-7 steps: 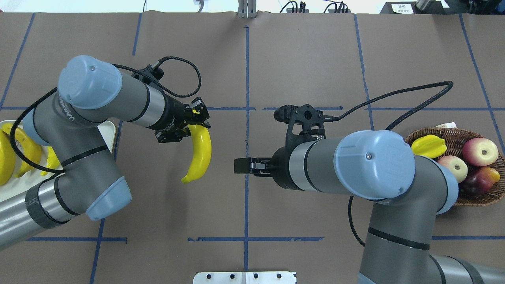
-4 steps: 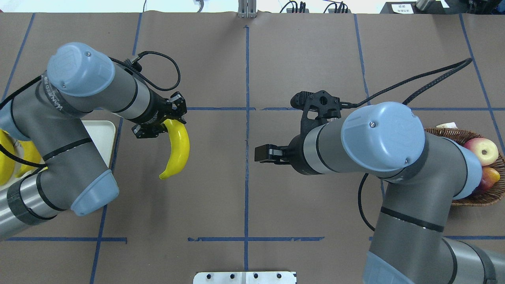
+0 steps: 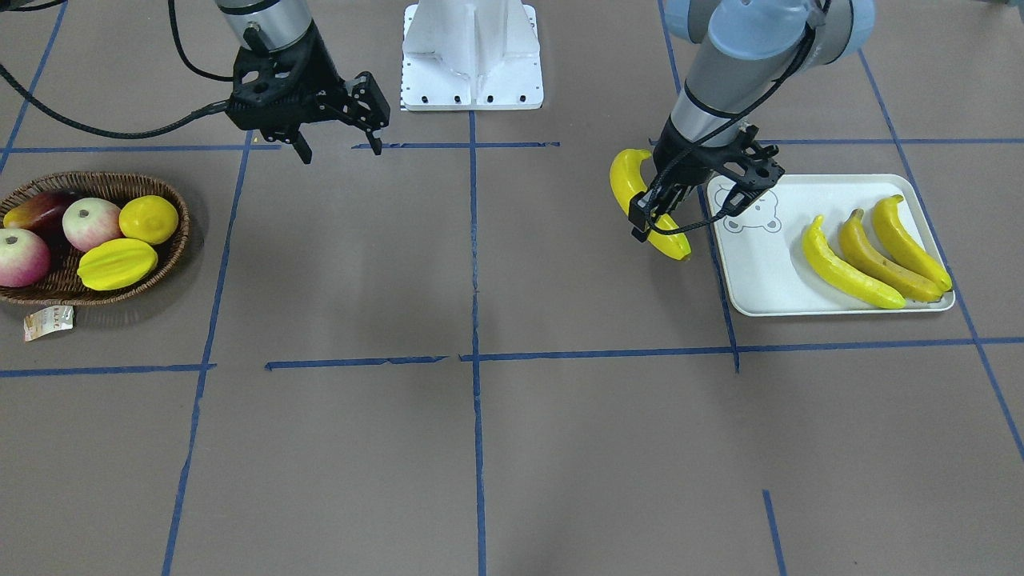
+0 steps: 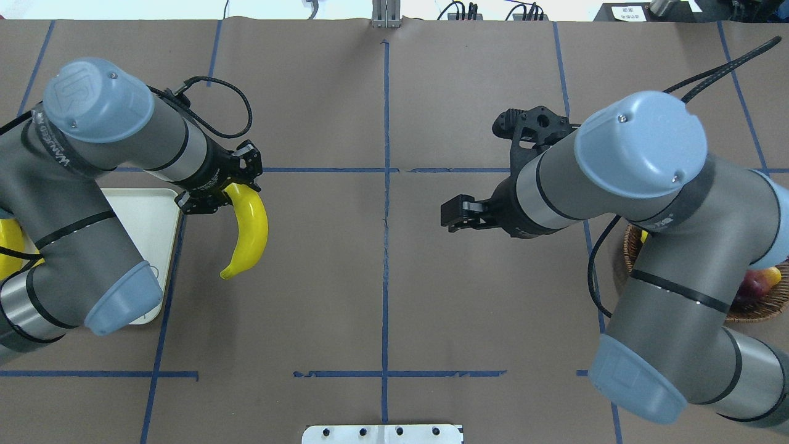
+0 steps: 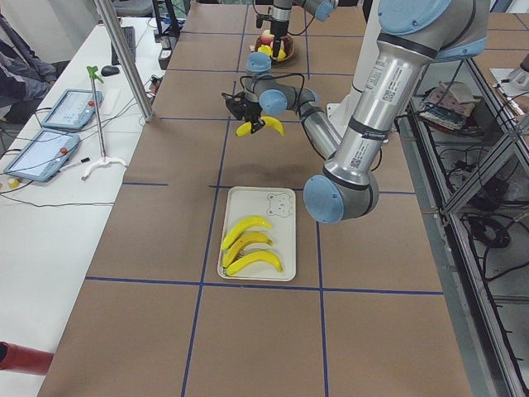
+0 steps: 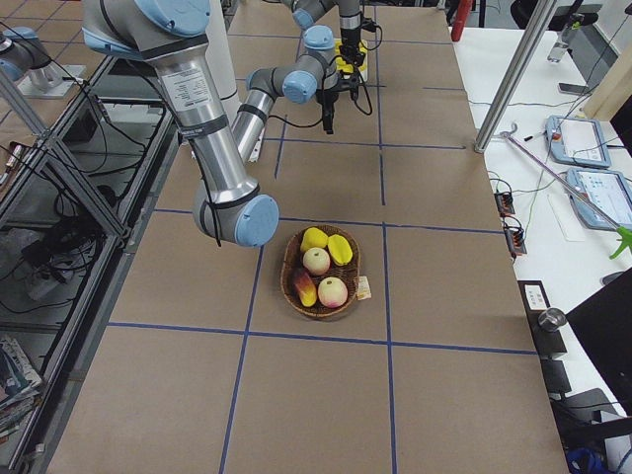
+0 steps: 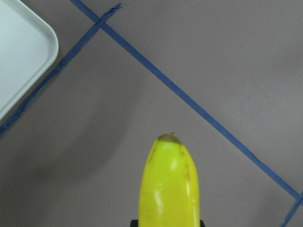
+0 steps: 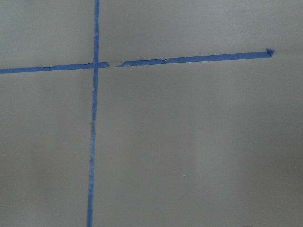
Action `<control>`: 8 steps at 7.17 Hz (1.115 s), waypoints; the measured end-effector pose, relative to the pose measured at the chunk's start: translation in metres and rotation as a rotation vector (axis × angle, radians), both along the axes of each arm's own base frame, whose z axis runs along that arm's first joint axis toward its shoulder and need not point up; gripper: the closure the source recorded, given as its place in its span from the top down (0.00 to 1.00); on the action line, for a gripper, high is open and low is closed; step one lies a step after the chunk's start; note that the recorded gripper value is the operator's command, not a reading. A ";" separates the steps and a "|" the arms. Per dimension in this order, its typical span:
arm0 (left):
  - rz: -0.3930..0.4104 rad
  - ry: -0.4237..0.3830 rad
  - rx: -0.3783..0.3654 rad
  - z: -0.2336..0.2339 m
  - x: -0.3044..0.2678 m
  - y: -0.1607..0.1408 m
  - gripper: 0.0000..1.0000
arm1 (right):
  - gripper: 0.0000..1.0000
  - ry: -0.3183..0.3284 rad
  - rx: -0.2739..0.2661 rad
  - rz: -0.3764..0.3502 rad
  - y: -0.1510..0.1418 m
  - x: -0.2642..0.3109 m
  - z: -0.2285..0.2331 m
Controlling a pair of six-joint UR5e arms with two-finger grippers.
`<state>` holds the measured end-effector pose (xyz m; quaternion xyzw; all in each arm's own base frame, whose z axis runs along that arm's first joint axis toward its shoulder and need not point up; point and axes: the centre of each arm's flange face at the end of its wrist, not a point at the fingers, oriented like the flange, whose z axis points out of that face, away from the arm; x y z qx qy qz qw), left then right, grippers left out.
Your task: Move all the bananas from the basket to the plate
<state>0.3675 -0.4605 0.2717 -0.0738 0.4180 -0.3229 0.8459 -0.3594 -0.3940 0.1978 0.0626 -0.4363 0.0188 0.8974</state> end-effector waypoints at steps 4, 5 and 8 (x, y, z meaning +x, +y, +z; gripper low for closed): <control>0.116 -0.161 0.081 0.073 -0.063 -0.007 0.00 | 0.99 0.134 0.073 -0.151 -0.033 0.067 0.075; 0.131 -0.187 0.090 0.091 -0.079 -0.011 0.00 | 0.99 0.155 0.094 -0.188 -0.038 0.084 0.095; 0.122 -0.202 0.080 0.143 -0.086 -0.020 0.00 | 0.99 0.171 0.154 -0.299 -0.056 0.160 0.152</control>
